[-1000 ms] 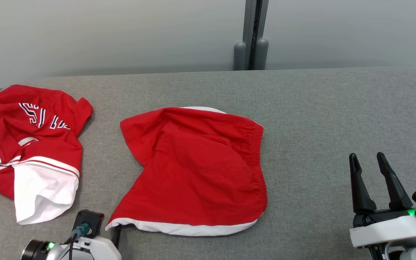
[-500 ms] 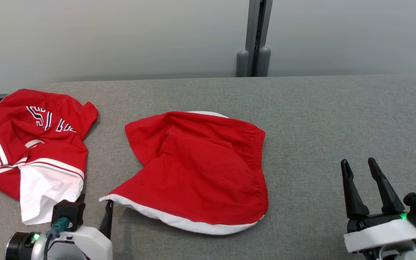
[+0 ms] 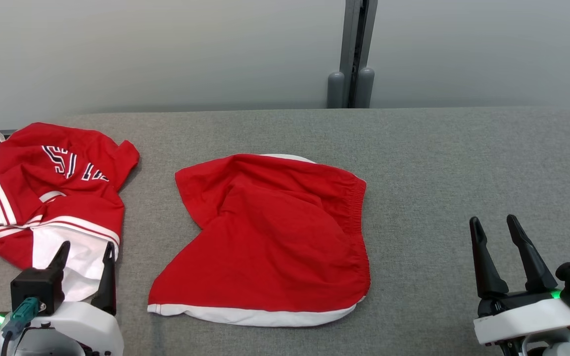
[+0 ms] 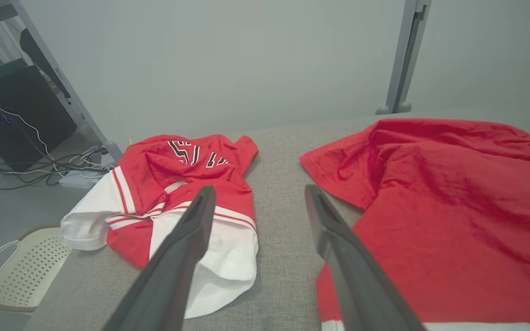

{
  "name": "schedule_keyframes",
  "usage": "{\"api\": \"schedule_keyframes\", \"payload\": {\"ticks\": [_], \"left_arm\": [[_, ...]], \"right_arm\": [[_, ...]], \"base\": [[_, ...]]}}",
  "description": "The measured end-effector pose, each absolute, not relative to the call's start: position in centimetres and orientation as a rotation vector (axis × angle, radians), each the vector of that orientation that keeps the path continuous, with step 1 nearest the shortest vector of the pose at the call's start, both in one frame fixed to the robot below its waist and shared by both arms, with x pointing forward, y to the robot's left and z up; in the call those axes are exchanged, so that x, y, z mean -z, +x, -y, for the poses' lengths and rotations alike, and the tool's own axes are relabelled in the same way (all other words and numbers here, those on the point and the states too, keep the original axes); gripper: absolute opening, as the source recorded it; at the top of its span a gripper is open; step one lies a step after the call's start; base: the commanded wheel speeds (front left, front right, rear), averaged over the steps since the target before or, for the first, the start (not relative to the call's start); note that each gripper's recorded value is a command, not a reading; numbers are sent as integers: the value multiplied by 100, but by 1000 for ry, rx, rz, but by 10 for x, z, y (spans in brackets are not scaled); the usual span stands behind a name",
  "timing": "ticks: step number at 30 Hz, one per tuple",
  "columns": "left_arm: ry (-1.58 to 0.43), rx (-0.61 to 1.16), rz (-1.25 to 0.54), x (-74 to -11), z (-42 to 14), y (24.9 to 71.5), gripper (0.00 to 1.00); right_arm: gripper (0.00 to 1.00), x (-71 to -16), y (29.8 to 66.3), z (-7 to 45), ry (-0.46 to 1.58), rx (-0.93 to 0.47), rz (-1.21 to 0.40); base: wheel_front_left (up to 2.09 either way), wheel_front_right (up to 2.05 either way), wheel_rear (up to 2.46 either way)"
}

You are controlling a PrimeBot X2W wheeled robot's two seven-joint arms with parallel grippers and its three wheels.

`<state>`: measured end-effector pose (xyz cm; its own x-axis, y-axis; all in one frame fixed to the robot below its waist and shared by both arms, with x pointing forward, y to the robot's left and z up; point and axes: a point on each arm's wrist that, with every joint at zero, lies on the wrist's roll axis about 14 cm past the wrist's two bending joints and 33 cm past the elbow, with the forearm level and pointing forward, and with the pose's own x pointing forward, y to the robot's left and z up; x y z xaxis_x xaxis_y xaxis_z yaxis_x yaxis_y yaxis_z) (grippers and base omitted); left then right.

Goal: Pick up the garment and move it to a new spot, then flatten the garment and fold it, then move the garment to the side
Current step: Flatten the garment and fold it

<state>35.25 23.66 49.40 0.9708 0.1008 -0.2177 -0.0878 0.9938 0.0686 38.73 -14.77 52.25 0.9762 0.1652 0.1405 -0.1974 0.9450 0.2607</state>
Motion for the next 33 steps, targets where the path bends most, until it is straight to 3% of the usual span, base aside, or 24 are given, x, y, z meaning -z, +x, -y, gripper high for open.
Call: {"api": "schedule_keyframes", "payload": {"ticks": [14, 33], "left_arm": [[-107, -104, 129, -542, -226, 359, 100], [-216, -98, 71, -504, -216, 361, 100]], "right_arm": [[100, -527, 386, 141, 274, -208, 128], [100, -523, 382, 137, 291, -209, 115]], "base": [[0, 0, 0], [0, 0, 0]]}}
